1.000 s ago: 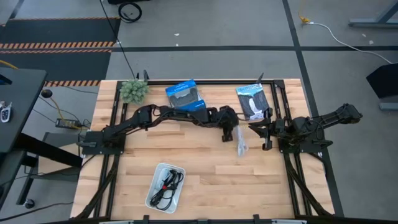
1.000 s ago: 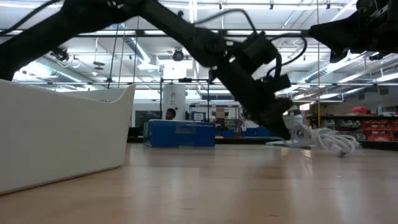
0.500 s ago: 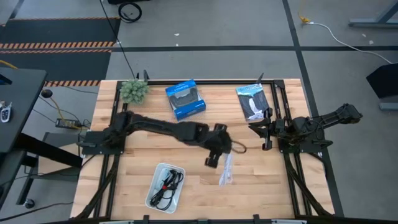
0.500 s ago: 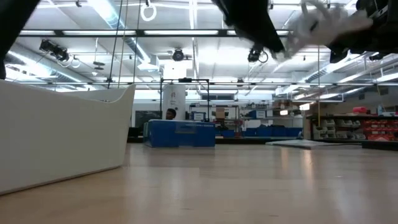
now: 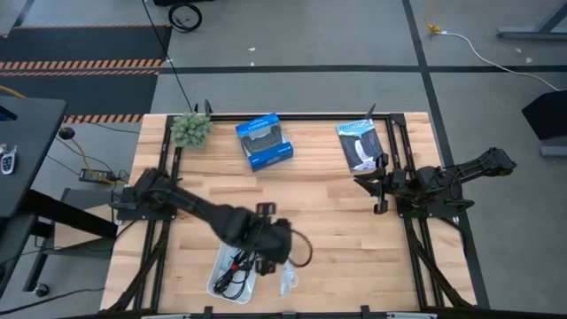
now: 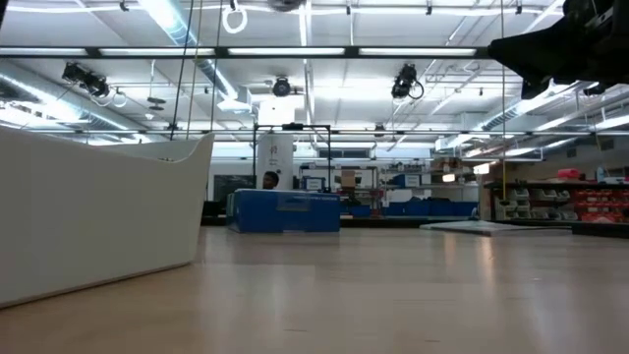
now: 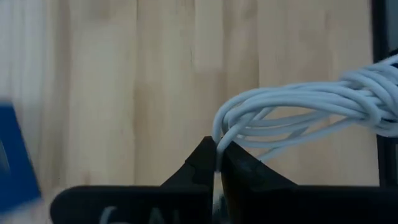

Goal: Pick and place USB-C Cables
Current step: Put the white charger cable into the bin

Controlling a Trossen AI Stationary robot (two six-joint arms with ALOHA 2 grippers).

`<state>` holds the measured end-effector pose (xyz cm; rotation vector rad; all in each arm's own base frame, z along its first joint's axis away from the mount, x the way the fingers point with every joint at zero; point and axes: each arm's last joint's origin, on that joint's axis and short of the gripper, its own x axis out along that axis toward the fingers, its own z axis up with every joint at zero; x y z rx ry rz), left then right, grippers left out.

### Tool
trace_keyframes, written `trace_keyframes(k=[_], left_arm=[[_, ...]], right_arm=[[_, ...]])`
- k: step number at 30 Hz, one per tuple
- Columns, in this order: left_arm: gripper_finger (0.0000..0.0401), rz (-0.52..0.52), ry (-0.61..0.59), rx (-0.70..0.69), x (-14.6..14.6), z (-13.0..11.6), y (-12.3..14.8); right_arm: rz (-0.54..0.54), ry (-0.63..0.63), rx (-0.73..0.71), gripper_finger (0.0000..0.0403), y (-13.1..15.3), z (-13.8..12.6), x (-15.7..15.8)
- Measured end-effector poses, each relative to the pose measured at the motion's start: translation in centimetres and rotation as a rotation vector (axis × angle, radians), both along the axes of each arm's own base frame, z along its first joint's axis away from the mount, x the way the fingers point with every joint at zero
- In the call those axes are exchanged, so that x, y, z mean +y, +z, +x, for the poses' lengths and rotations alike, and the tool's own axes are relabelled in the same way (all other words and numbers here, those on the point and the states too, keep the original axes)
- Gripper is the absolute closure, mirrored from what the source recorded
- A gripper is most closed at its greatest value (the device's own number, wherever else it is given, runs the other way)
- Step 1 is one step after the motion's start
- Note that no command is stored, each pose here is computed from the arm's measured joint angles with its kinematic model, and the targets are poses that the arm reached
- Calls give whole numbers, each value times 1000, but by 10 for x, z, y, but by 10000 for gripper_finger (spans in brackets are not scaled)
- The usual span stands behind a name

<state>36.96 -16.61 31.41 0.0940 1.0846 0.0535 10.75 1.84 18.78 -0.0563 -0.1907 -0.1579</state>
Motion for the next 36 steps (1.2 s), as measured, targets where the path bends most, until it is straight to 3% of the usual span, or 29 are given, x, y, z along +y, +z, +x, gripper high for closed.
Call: trace_keyframes(k=[3,9,15,20,24,29,36], left_arm=[[384,15,-16,67,-19,-17,-3],[385,157,-227,109,-53,-45,-4],[386,388,-345,194,-59,-66,-6],[386,500,-362,281,-52,-75,-6],[387,520,-404,310,-47,-73,-6],[387,407,-362,355,-35,-63,-12],[387,377,-418,373,-30,-64,-29]], right_arm=[[-1,0,2,353,0,0,0],[0,-1,0,353,0,0,0],[0,0,0,353,0,0,0],[0,0,0,353,0,0,0],[0,-1,0,353,0,0,0],[0,-1,1,353,0,0,0],[0,0,1,353,0,0,0]])
